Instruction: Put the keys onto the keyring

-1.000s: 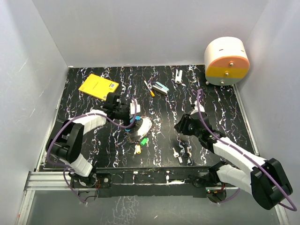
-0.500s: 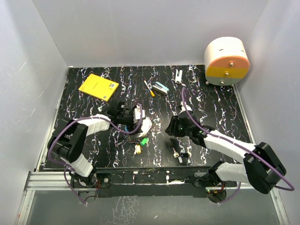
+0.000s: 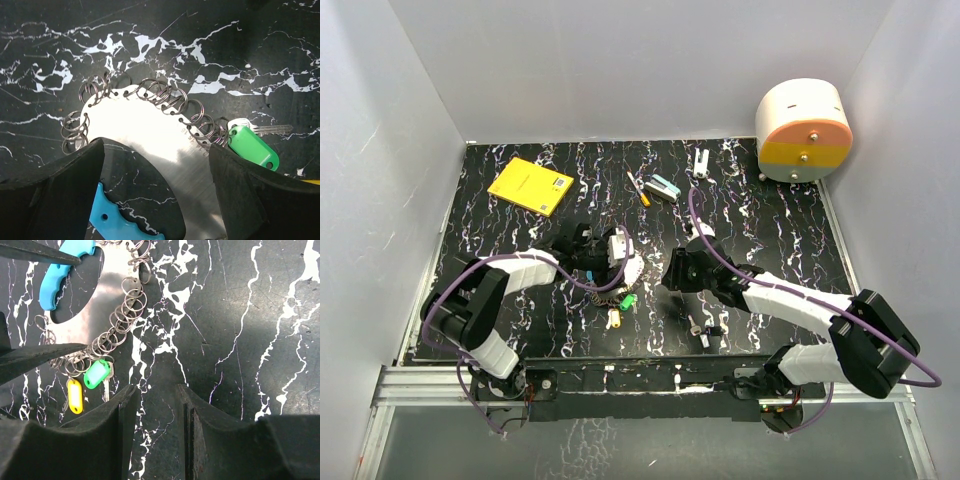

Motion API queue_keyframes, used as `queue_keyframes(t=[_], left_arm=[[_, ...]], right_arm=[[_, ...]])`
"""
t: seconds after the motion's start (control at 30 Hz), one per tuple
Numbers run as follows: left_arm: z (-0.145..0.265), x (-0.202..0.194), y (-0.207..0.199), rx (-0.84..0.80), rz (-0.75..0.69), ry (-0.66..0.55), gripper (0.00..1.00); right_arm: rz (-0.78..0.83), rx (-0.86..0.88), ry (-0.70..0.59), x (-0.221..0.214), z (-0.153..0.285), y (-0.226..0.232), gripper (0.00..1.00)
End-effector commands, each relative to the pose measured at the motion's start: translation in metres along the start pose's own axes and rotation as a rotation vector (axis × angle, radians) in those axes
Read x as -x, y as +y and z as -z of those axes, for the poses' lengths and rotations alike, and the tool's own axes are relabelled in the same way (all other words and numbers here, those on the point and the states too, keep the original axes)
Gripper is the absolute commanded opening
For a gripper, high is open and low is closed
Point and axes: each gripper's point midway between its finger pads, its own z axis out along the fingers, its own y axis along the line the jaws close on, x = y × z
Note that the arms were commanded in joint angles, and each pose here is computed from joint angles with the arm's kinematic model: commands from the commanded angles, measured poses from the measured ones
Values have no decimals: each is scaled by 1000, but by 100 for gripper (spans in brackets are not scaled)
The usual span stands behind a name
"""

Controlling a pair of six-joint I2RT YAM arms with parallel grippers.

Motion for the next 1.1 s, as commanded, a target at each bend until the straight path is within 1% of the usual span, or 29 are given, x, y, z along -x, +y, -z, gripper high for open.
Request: queue_keyframes(t=[0.0, 0.1, 0.17, 0.3, 0.53, 0.63, 0.8, 0.9, 1.07], left_arm=[[4, 22, 17, 86, 25, -52, 83], [5, 34, 43, 192, 75, -75, 82], [4, 36, 47, 205, 95, -85, 82], [-6, 27, 29, 126, 123, -74, 82], [-5, 2, -11, 12, 84, 6, 82], [-2, -6, -23, -29, 65, 29, 81], [2, -10, -28, -56, 30, 55, 79], [3, -11, -29, -62, 12, 64, 79], [6, -1, -27, -90, -3, 65, 79]], right_arm=[[-11, 33, -91, 30, 3, 18, 41], [-10, 22, -101, 32, 5, 16, 41], [-11, 19, -103, 32, 5, 15, 41], [-11, 19, -95, 29, 4, 15, 40], [-11, 14, -80, 23, 1, 11, 41], [11, 44, -64, 20, -3, 16, 40], [90, 64, -6, 5, -14, 25, 40], [108, 71, 24, 0, -19, 33, 41], [125, 94, 44, -4, -24, 48, 40]])
